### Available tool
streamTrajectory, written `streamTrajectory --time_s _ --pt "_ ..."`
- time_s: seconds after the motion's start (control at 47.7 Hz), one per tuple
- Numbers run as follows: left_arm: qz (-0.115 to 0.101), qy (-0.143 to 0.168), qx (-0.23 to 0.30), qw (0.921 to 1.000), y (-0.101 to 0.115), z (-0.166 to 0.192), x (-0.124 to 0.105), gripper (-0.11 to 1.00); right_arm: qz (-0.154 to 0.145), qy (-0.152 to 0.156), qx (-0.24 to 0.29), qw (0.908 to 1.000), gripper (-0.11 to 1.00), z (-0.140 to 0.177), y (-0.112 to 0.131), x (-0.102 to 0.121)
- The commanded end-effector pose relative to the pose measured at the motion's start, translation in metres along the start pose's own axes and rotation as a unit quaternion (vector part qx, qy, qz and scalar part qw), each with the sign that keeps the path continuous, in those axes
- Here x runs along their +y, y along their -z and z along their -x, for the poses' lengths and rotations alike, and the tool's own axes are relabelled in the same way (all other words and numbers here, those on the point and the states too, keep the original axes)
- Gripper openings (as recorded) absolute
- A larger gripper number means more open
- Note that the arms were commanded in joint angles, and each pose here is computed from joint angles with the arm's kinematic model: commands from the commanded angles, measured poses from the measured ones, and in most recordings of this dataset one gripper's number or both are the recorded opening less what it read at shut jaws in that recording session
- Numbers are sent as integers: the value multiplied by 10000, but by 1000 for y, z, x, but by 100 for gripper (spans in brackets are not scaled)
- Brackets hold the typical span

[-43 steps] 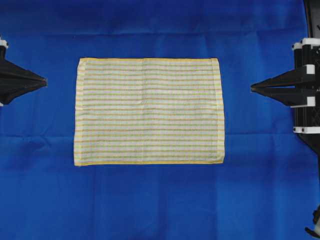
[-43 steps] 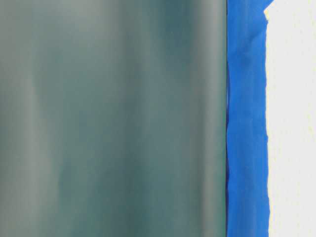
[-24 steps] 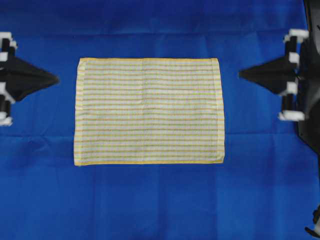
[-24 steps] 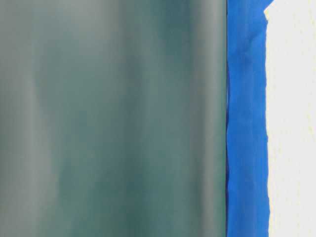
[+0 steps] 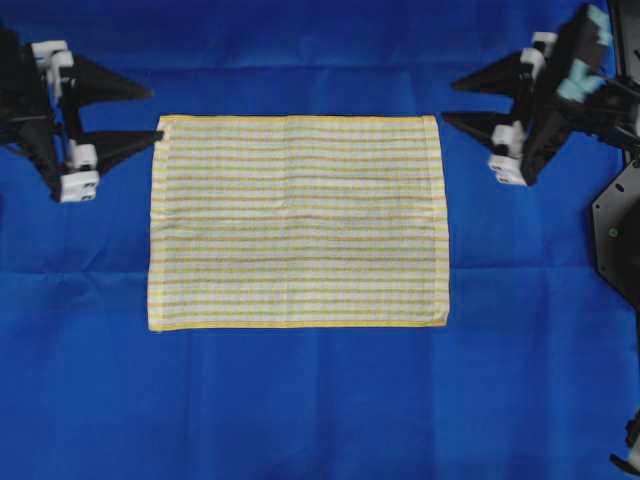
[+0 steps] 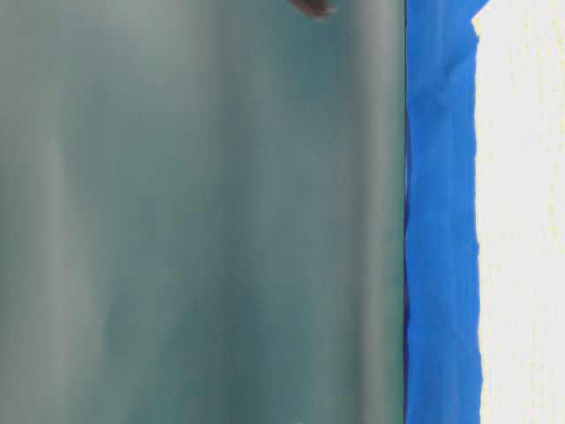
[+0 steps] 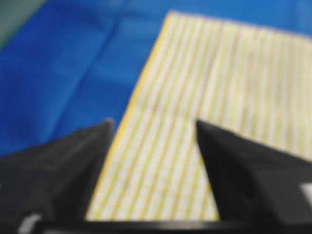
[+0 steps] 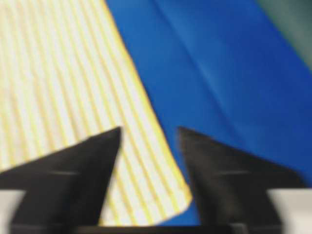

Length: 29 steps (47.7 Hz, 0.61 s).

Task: Fold the yellow towel.
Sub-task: 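Move both grippers to the towel's top corners and grasp them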

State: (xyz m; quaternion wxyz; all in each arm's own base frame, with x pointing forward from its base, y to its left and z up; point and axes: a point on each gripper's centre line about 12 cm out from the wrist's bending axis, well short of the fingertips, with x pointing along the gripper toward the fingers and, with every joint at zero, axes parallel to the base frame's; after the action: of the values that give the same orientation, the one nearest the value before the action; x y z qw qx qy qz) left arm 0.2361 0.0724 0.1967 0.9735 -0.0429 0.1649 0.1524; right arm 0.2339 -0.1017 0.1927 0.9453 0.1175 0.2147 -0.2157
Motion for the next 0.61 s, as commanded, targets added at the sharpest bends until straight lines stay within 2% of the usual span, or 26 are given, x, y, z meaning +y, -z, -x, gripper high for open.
streamTrajectory --time_s 0.0,0.042,0.084,0.231,0.587 --pt "41 -157 64 9998 3 -11 8 72 -102 178 160 9997 67 -15 -1 -9" --pt "51 -234 154 9996 9 -16 12 82 -136 257 287 9992 77 -21 3 -14" --pt "76 -305 251 9992 14 -21 16 87 -180 347 398 9984 78 -27 7 -19" --pt "167 -573 497 9970 36 -34 32 79 -285 556 761 9951 69 -45 23 -32" --pt "289 -838 993 9911 74 -54 49 77 -359 698 1278 9887 70 -73 50 -43"
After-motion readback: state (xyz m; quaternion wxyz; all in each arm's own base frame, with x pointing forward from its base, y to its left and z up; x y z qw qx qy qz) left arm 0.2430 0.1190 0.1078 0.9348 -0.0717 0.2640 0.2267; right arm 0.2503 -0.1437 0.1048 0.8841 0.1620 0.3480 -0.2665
